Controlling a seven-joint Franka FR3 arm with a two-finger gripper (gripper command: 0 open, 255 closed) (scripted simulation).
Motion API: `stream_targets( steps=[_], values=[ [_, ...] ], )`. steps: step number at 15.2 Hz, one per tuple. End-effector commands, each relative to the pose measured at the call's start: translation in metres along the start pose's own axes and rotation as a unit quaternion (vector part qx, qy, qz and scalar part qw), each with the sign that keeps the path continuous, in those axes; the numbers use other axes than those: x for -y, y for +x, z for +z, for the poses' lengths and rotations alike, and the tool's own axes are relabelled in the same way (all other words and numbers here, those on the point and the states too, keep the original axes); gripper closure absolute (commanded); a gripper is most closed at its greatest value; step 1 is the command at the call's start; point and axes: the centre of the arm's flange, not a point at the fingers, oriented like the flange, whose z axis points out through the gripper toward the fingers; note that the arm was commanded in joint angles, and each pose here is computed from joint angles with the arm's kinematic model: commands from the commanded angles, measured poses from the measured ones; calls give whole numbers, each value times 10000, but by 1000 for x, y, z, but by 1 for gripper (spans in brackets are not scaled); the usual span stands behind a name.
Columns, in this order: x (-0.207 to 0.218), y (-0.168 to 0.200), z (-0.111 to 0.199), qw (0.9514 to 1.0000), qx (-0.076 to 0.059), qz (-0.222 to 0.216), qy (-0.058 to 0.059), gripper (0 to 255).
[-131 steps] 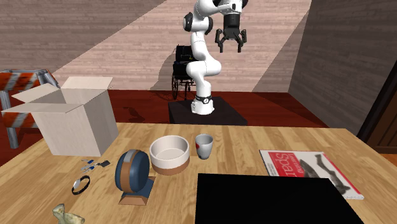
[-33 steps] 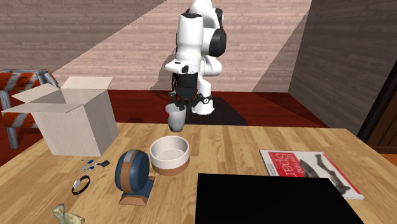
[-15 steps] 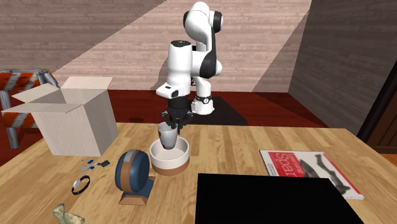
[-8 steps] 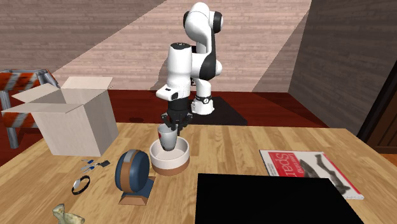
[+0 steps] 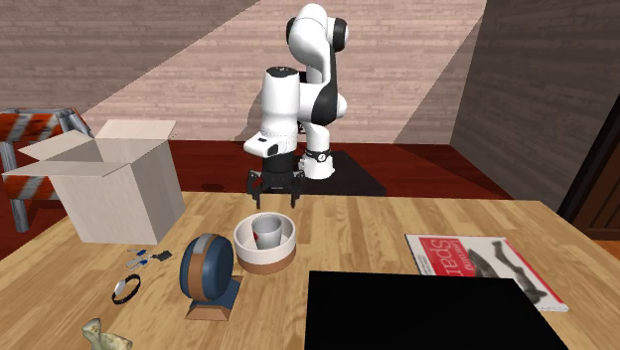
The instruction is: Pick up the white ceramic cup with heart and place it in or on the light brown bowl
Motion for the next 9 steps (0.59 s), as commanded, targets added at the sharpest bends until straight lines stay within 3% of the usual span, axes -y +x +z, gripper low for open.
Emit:
stream_targets(
  steps=[1,4,9],
  values=[
    [0,0,-13,10000,0,0,0,0],
    [0,0,-50,10000,0,0,0,0],
    [0,0,-50,10000,0,0,0,0]
  ],
)
